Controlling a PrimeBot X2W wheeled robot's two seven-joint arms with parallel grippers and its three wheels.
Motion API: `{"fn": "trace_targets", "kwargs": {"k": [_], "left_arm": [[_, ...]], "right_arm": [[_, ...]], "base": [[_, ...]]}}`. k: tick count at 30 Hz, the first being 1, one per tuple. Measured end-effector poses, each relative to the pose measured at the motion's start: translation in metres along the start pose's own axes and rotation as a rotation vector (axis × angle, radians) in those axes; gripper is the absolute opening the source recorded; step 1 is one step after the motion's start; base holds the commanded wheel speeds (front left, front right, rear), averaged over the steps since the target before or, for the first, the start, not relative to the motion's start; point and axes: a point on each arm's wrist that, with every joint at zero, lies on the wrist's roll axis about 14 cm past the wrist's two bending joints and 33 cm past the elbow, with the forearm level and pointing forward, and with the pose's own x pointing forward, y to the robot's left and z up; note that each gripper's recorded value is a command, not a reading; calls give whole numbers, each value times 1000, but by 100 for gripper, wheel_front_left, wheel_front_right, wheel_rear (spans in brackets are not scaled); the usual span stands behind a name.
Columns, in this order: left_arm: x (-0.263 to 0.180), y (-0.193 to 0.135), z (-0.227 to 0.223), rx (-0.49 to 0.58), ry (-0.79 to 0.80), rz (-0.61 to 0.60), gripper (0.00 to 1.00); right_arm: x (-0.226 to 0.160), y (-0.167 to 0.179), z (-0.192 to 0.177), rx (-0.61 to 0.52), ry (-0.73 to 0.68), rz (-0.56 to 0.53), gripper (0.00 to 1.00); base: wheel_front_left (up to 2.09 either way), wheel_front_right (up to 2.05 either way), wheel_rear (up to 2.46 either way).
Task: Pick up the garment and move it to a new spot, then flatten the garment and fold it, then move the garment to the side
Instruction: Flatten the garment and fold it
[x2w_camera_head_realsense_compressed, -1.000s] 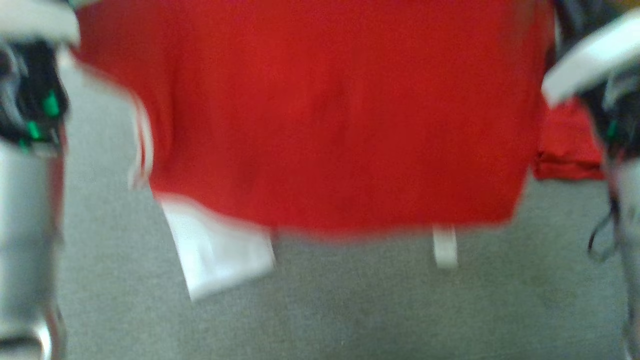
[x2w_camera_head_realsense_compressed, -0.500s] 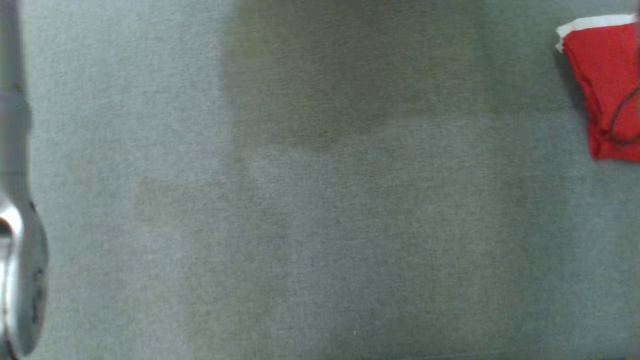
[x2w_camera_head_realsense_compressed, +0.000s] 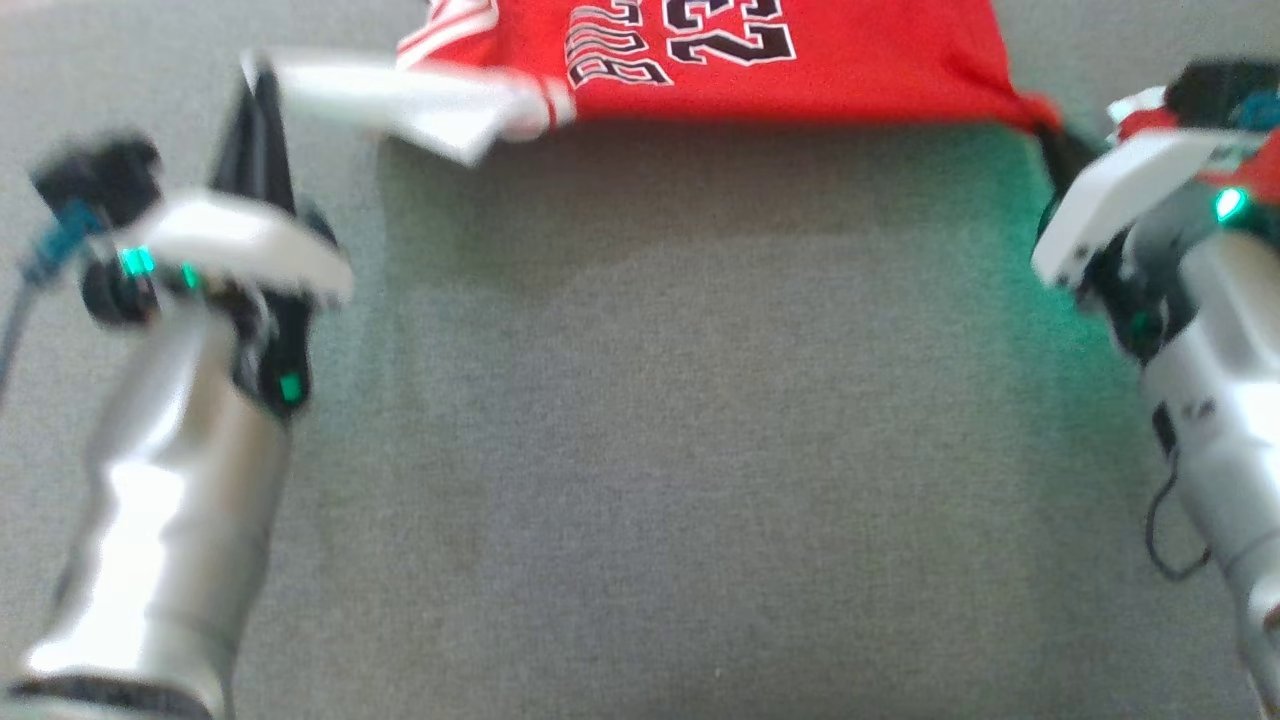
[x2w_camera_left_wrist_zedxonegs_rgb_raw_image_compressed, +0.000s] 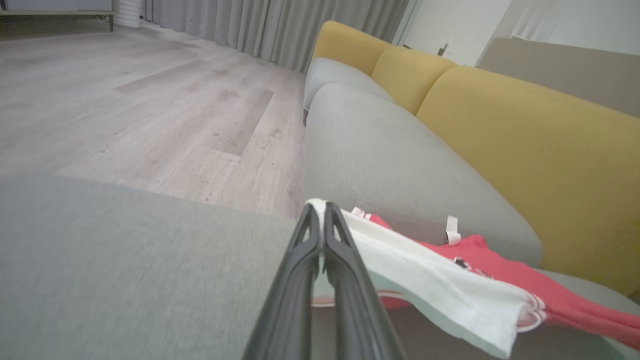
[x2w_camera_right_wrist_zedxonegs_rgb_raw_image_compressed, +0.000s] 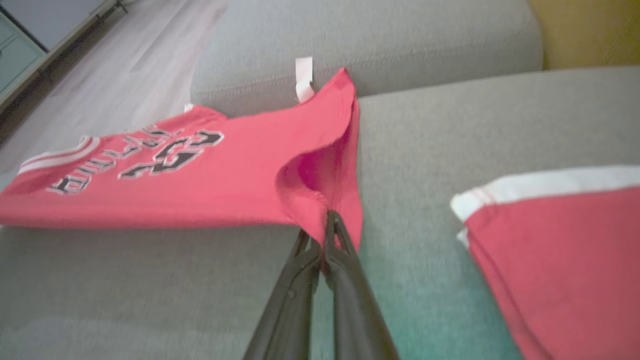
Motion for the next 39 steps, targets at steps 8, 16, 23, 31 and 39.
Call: {"fn": "trace_targets", "kwargs": {"k": [8,16,23,31,39], "left_arm": [[-65,5,-47,-53,81,8,0],[-110,-7,-46,-65,77,-15,0],[-154,-17,-51,-82,87,-15,0],[-205,-31,-47,-94,100,-24,0],[-236,-39,-63,-108,202,-33,0]], "right_arm": [[-40,2,-26,-53,48,26,0],[-82,7,-48,-70,68,64,0],[-115,14,-70,-50,102,99,0],[-147,24,-94,-24,162,158,0],[-164,21,-116,-8,248,179,0]], "base": [[0,0,0],[0,0,0],[0,0,0],[0,0,0],[0,0,0]]}}
